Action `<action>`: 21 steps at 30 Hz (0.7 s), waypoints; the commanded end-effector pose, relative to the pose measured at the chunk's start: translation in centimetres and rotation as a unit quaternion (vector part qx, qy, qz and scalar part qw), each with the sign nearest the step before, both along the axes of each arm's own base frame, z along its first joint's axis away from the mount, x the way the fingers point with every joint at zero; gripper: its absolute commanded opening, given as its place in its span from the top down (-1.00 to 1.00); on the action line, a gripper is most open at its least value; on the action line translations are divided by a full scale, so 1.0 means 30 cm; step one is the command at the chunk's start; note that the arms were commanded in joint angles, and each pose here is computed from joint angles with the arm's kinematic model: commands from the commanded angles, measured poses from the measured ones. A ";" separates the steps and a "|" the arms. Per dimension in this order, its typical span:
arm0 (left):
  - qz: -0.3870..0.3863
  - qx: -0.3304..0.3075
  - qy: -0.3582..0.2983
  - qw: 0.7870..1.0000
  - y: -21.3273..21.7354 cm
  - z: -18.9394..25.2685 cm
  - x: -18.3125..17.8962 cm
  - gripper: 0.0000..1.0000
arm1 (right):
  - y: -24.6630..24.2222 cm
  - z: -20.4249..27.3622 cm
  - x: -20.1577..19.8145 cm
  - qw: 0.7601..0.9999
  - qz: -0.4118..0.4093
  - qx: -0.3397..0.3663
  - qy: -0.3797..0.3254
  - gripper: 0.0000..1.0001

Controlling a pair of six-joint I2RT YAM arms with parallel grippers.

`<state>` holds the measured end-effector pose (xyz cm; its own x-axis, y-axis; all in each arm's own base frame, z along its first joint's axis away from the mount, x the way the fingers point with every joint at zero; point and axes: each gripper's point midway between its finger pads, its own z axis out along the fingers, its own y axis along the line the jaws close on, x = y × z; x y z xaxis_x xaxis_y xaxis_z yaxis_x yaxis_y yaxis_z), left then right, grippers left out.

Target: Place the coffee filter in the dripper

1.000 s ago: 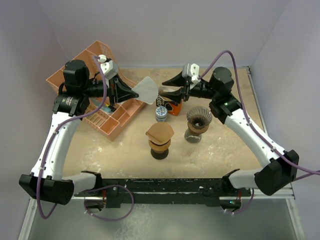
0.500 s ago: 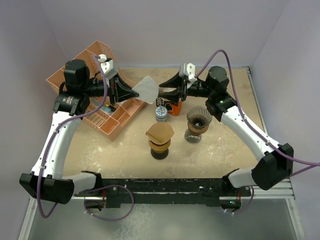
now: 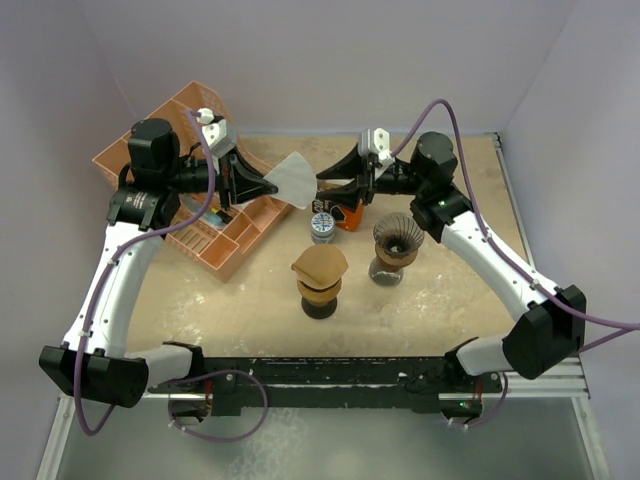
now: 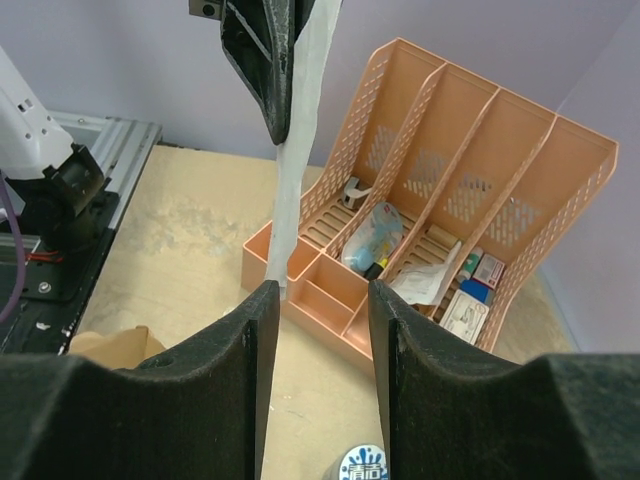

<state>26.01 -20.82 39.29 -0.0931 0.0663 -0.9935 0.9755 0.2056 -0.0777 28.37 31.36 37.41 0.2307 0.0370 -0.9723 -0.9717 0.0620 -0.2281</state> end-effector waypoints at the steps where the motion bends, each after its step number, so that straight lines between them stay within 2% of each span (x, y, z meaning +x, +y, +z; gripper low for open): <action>1: -0.001 -0.008 -0.033 0.999 0.003 0.055 -0.002 1.00 | 0.000 0.094 -0.008 0.999 0.003 0.025 -0.028 0.15; 21: 0.000 -0.003 -0.044 0.999 0.000 0.041 0.020 1.00 | 0.016 0.141 -0.052 0.998 0.056 0.038 -0.018 0.15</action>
<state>26.27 -20.80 39.28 -0.0870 0.0673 -0.9939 0.9744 0.2135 -0.0708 27.80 31.90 38.71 0.1937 0.0817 -0.9777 -0.9810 0.0029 -0.1941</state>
